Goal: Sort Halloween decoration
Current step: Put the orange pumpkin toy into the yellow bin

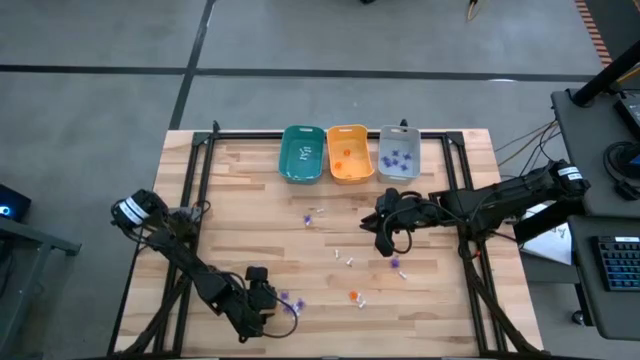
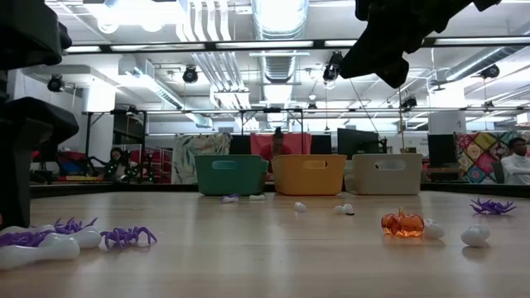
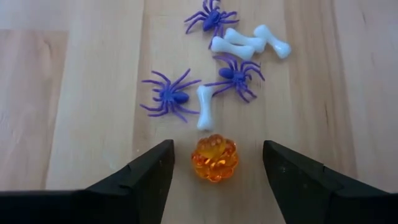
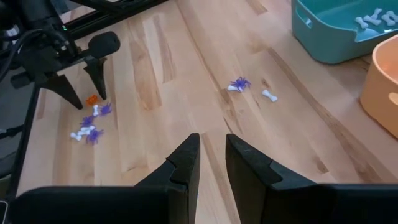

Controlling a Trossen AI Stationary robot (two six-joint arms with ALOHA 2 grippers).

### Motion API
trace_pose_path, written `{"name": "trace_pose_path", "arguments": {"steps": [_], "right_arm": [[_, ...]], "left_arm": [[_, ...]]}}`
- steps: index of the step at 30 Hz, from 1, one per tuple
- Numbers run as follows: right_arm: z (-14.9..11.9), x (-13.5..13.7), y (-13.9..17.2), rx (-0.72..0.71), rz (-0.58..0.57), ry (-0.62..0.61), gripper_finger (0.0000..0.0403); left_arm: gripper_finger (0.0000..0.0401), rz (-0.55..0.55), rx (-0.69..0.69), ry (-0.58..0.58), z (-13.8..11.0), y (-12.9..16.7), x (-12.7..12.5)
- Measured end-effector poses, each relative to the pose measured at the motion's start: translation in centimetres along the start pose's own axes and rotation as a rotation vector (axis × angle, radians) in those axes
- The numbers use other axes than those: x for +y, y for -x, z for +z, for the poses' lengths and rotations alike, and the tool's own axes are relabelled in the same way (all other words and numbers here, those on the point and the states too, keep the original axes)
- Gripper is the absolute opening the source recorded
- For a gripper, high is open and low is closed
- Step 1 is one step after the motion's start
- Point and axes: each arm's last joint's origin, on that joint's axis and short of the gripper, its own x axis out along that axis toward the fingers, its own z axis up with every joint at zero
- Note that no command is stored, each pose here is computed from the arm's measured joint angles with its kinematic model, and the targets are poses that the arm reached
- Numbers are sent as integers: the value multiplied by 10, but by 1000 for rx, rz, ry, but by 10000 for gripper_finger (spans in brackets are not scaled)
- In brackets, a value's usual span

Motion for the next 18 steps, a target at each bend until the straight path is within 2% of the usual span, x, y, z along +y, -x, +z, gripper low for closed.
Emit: {"name": "trace_pose_path", "arguments": {"steps": [5, 18], "right_arm": [[0, 0, 0, 0, 0, 3, 68], [0, 0, 0, 0, 0, 6, 68]], "left_arm": [[207, 4, 7, 8, 0, 1, 1], [90, 9, 26, 4, -1, 2, 2]]}}
